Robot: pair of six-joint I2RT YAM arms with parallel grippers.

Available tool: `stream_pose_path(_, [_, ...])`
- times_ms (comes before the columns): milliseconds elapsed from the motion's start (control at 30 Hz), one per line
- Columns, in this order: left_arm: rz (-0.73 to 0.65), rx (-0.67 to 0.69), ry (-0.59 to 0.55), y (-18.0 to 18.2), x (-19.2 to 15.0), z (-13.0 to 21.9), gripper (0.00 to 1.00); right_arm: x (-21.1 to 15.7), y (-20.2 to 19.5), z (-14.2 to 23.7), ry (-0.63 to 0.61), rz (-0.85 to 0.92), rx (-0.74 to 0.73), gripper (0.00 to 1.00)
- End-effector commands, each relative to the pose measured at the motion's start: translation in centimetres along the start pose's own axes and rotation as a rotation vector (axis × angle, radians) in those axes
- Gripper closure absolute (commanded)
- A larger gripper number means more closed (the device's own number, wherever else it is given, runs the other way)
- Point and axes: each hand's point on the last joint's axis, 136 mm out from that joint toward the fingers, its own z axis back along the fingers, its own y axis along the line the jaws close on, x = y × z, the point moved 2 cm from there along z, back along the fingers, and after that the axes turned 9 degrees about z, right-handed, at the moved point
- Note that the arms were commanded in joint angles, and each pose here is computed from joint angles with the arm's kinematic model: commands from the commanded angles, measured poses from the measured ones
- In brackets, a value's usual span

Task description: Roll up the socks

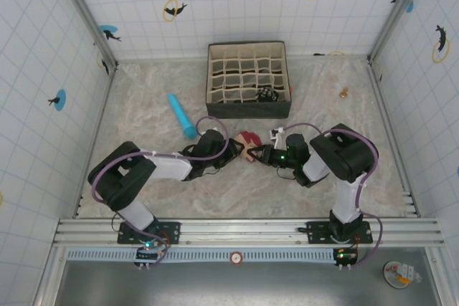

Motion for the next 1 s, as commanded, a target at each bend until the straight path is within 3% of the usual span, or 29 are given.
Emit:
stream_pose_path(0, [-0.001,-0.055,0.009,-1.4,0.0,-1.0,0.41,-3.2,-4.0,0.9,0.067,-0.190,-0.148,1.00])
stream_pose_path(133, [0.037,-0.043,0.020,-0.5,-0.1,-2.0,0.48,-3.4,-4.1,1.1,0.064,-0.224,-0.153,1.00])
stream_pose_path(233, [0.074,0.006,0.033,0.9,-0.3,-2.7,0.63,-3.6,-4.3,1.1,0.071,-0.240,-0.159,0.99])
stream_pose_path(333, [0.096,0.043,0.056,1.7,-0.5,-2.9,0.84,-3.4,-4.1,1.2,0.078,-0.194,-0.172,0.86])
stream_pose_path(433, [0.100,0.110,0.061,2.6,-0.6,-2.6,0.98,-3.0,-4.1,1.6,0.092,-0.098,-0.221,0.69])
stream_pose_path(567, [0.091,0.221,0.074,3.6,-0.8,-1.6,1.00,-2.3,-3.4,2.1,0.121,0.067,-0.289,0.47])
stream_pose_path(733, [0.075,0.294,0.088,4.1,-1.1,0.3,1.00,-1.5,-1.7,2.5,0.135,0.303,-0.331,0.33])
stream_pose_path(800, [0.070,0.320,0.098,4.2,-1.2,1.0,1.00,-1.6,-0.7,2.6,0.145,0.428,-0.344,0.24])
stream_pose_path(967, [0.083,0.376,0.118,4.8,-1.5,2.2,1.00,-2.4,2.4,3.1,0.125,0.796,-0.402,0.13])
